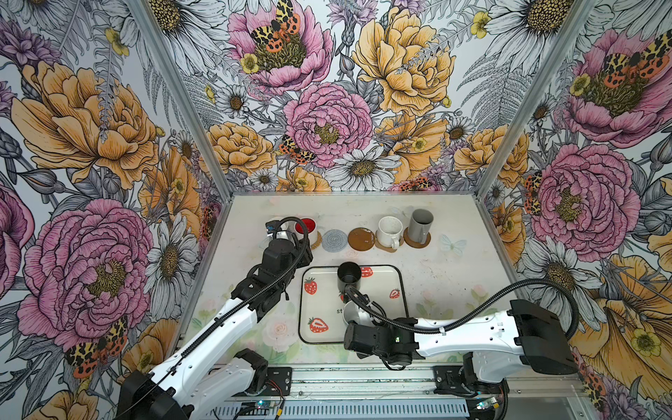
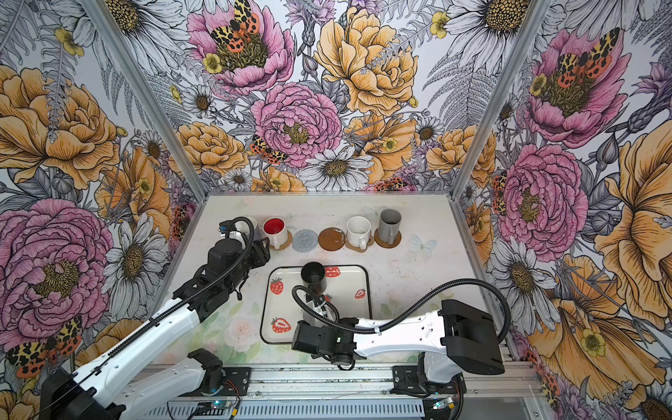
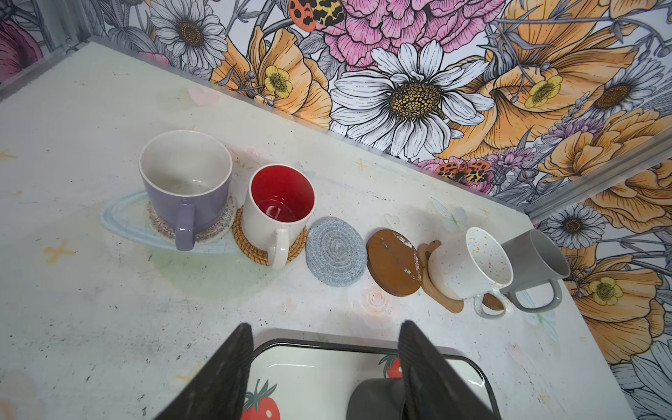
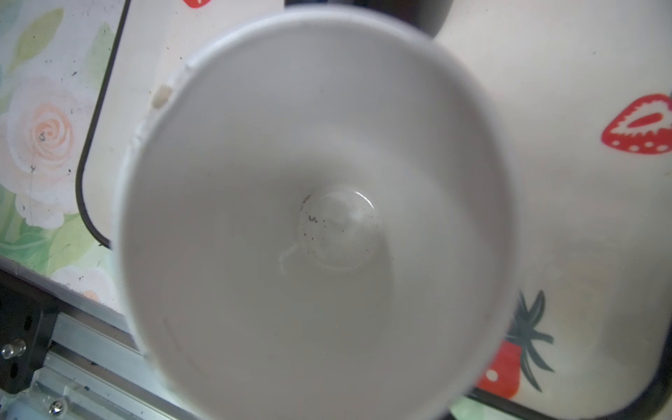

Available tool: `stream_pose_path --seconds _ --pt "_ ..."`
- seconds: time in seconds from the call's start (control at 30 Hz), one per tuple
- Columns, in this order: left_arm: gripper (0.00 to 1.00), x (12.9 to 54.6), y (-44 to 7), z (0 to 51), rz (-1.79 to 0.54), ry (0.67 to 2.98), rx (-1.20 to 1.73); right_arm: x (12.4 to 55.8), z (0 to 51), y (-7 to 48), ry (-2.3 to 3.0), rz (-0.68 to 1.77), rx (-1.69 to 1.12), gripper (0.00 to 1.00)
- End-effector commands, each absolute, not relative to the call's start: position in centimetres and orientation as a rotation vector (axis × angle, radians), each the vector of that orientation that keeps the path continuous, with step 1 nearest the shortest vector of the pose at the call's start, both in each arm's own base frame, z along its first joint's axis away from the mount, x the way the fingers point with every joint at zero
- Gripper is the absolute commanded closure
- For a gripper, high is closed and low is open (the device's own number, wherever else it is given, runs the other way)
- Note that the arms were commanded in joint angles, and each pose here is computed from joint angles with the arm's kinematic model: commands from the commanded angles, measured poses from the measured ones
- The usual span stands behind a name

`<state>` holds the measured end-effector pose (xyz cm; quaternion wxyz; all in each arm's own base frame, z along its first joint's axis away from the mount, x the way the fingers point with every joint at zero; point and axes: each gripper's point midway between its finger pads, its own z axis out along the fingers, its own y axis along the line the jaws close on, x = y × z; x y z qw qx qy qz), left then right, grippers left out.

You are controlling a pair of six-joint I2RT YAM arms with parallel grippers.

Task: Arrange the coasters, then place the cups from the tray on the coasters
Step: 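Lower the right gripper onto the blue-handled mug rim and close it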

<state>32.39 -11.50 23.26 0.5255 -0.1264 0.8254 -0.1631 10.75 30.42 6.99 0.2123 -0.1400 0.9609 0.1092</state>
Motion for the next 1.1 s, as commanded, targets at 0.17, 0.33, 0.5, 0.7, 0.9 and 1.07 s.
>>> stream_pose_path --seconds 0.17,0.33,0.5,0.7,0.9,1.07 --pt "0.35 32.7 -11.8 24.0 -0.425 1.950 -0.309 10.9 6.4 30.5 2.672 0.292 -0.398 0.58" --pt "0.35 32.7 -11.7 24.0 -0.423 1.951 -0.310 10.8 6.4 30.5 2.671 0.288 -0.412 0.64" --pt "0.35 32.7 -11.7 24.0 -0.420 1.952 -0.309 10.8 6.4 30.6 2.672 0.287 -0.424 0.75" --pt "0.35 32.7 -11.6 23.9 -0.418 1.952 -0.312 10.9 6.7 30.6 2.664 0.293 -0.444 0.94" --pt "0.35 32.7 -11.5 23.9 -0.413 1.954 -0.311 11.0 7.5 30.0 2.645 0.302 -0.467 1.00" --pt "0.35 32.6 -11.4 23.9 -0.411 1.952 -0.313 11.3 9.0 29.2 2.609 0.323 -0.466 1.00"
